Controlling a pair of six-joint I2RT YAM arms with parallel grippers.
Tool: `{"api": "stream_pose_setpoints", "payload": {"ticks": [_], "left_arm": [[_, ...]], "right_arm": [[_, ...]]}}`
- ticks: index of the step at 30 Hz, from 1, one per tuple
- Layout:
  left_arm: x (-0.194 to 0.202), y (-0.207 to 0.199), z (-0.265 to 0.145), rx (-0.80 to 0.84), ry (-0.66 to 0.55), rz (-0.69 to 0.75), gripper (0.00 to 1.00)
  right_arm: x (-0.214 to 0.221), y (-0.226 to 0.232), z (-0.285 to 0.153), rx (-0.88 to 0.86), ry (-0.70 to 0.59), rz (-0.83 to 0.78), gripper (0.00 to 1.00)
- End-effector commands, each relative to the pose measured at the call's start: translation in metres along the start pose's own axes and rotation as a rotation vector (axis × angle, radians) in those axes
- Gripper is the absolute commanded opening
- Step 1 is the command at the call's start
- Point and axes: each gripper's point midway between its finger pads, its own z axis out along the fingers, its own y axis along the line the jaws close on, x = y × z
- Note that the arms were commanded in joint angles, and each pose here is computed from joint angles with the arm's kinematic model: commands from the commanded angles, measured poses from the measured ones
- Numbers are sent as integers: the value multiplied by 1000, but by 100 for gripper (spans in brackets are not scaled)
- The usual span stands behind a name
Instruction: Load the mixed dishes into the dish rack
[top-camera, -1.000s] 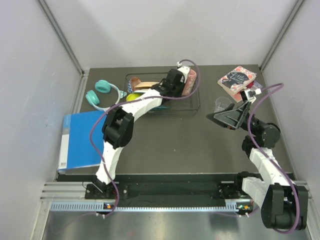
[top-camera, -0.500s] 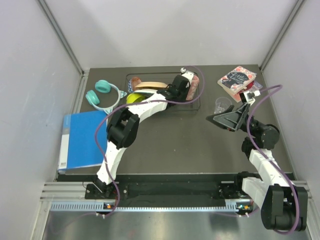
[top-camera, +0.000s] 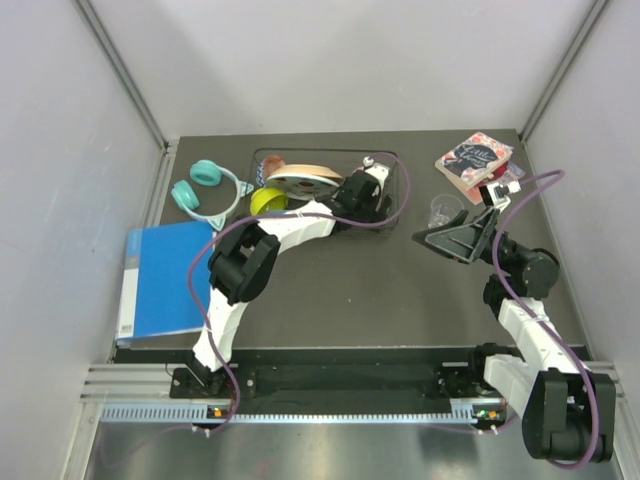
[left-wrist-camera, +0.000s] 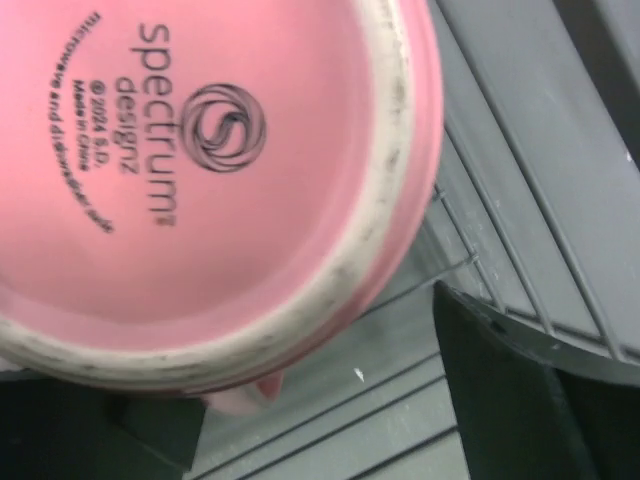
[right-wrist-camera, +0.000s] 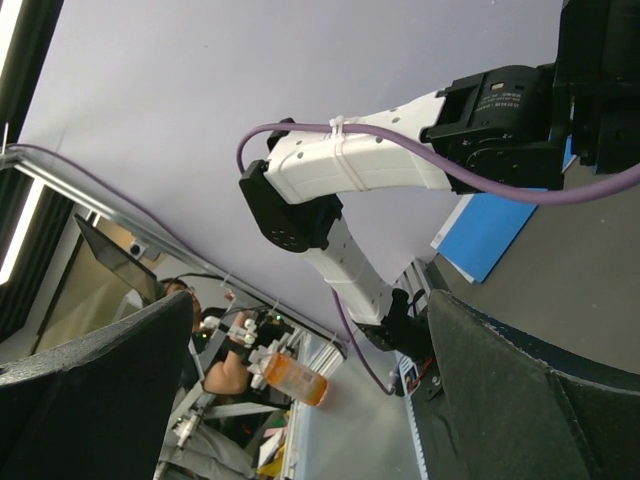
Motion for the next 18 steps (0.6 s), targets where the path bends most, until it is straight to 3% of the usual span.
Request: {"api": "stream_pose_setpoints", "payload": {"ticks": [1,9,18], "left_arm": [[-11,-11,-33,31,-14,10,91],[-21,-24,-47,41,-23,12,98],[-36,-31,-81,41,13,-9,99]], "right_arm": [[-3,6,0,-15,-4,-88,100],[-1,4,0,-7,1,-87,100],[-4,2,3,0,4,-92,100]]}}
